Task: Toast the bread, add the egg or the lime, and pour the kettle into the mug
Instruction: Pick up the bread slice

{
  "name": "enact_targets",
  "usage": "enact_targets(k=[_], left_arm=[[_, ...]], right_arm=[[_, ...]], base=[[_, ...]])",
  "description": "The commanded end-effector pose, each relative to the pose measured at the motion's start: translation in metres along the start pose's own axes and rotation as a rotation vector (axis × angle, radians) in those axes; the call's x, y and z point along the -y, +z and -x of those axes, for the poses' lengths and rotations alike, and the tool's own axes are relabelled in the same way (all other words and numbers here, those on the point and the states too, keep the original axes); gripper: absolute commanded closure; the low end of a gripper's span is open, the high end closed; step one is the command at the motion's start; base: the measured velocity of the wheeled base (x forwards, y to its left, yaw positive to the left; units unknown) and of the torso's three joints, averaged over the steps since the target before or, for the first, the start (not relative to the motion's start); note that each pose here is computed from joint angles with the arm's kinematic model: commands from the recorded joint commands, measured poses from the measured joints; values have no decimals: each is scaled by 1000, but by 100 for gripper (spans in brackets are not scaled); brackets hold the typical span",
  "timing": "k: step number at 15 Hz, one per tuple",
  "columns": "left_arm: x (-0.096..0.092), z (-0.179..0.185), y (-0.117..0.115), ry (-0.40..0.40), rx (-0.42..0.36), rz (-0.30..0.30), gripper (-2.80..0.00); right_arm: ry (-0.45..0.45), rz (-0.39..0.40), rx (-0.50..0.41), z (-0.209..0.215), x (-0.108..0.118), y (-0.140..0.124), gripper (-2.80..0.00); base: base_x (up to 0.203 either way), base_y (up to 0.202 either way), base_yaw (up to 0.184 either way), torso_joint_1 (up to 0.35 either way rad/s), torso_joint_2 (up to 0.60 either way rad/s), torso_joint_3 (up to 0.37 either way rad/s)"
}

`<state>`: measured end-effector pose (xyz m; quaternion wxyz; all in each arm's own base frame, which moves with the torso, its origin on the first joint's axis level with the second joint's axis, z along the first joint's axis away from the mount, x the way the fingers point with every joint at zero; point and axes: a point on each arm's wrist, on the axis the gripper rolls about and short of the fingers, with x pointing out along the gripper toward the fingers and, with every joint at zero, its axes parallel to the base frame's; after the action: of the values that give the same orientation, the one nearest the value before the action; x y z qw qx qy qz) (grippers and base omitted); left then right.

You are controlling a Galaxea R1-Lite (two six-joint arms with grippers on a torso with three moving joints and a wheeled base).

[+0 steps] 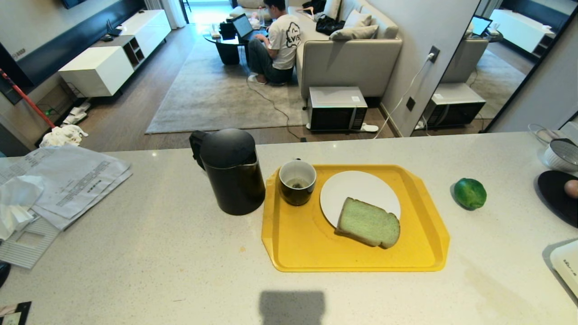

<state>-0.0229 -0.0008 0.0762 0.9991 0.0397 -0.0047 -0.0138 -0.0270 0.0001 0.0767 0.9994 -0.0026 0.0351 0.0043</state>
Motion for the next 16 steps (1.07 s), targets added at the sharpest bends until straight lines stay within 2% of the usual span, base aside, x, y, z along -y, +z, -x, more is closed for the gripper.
enact_targets(k=[1, 6, 16], left_arm=[[0, 0, 0, 0, 1, 0, 0], [0, 0, 0, 0, 1, 0, 0], [0, 0, 0, 0, 1, 0, 0]], right_arm=[[1, 1, -2, 0, 0, 0, 0], [1, 1, -2, 0, 0, 0, 0], [1, 2, -2, 0, 0, 0, 0]], base=[[0, 0, 0, 0, 0, 0], [0, 0, 0, -14, 21, 15], [0, 0, 0, -135, 260, 119]])
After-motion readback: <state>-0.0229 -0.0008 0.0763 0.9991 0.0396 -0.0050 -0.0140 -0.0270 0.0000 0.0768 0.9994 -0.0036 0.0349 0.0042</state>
